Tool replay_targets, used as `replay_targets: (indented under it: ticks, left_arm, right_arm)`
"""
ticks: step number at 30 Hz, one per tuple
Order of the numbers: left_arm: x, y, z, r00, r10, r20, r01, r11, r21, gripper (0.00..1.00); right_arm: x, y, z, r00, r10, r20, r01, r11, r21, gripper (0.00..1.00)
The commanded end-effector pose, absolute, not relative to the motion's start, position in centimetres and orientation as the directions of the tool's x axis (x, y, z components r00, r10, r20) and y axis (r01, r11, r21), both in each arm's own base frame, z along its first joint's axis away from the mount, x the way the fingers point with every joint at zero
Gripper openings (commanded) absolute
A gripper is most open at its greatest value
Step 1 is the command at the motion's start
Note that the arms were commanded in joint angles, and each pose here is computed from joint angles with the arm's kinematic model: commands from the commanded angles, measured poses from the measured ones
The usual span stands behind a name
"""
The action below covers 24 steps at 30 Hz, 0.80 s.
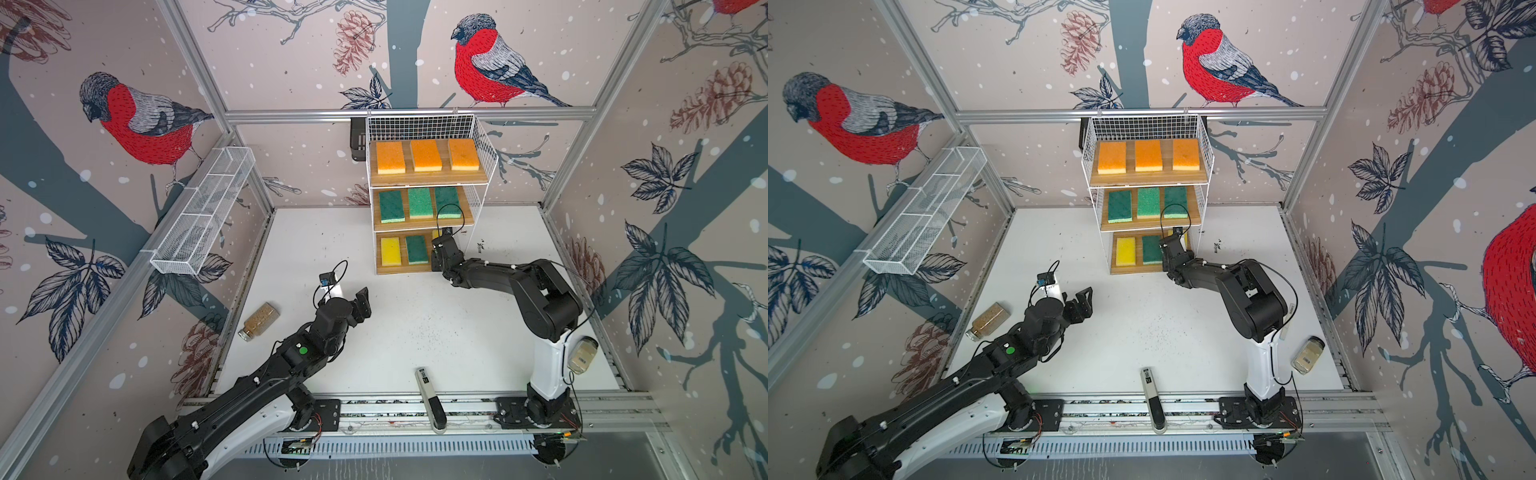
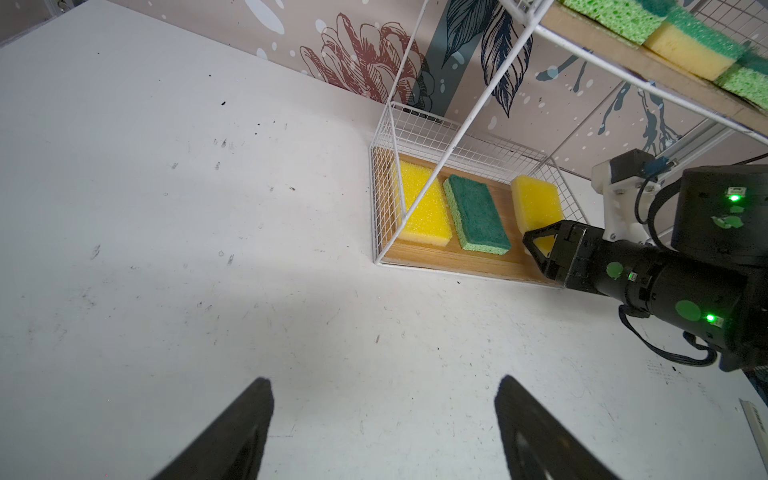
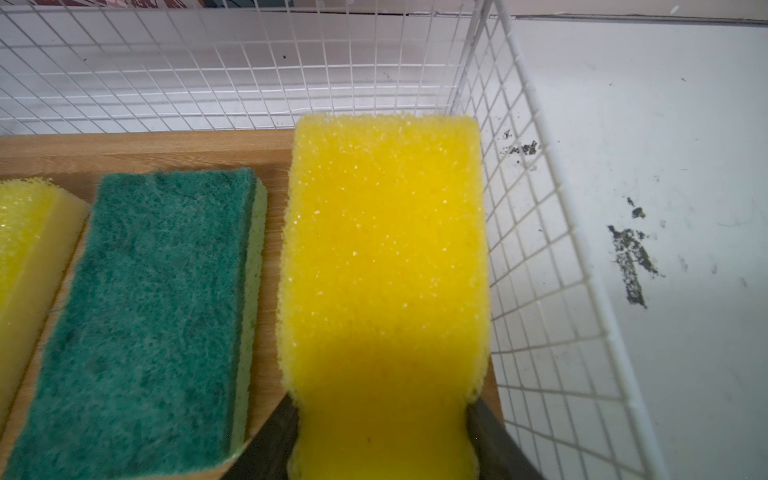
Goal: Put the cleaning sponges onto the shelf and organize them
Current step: 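Lower the yellow sponge beside the green sponge on the bottom shelf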
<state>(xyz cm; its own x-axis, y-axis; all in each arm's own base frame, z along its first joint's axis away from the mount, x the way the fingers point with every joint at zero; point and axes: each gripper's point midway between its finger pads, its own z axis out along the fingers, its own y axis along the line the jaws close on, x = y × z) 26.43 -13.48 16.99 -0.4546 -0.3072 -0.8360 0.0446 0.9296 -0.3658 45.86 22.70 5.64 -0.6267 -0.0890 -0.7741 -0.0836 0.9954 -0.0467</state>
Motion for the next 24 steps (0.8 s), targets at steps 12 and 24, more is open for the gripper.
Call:
replay_targets:
  ticks: [12,24]
  left_arm:
    - [27.22,-13.79,18.02,-0.424,-0.315,-0.849,0.046,0.929,-0.367,0.84]
    - [27.6,-14.04,17.97,-0.427,-0.301,-0.853,0.045,0.935,-0.352,0.85]
  right_arm:
    - [46.15,22.13,4.78,-0.644,-0.108,-0.757,-0.087,0.994,-0.068,0.54]
    - [46.76,22.67,4.87,-0.641,-0.107,-0.76,-0.096,0.994,-0.058,0.54]
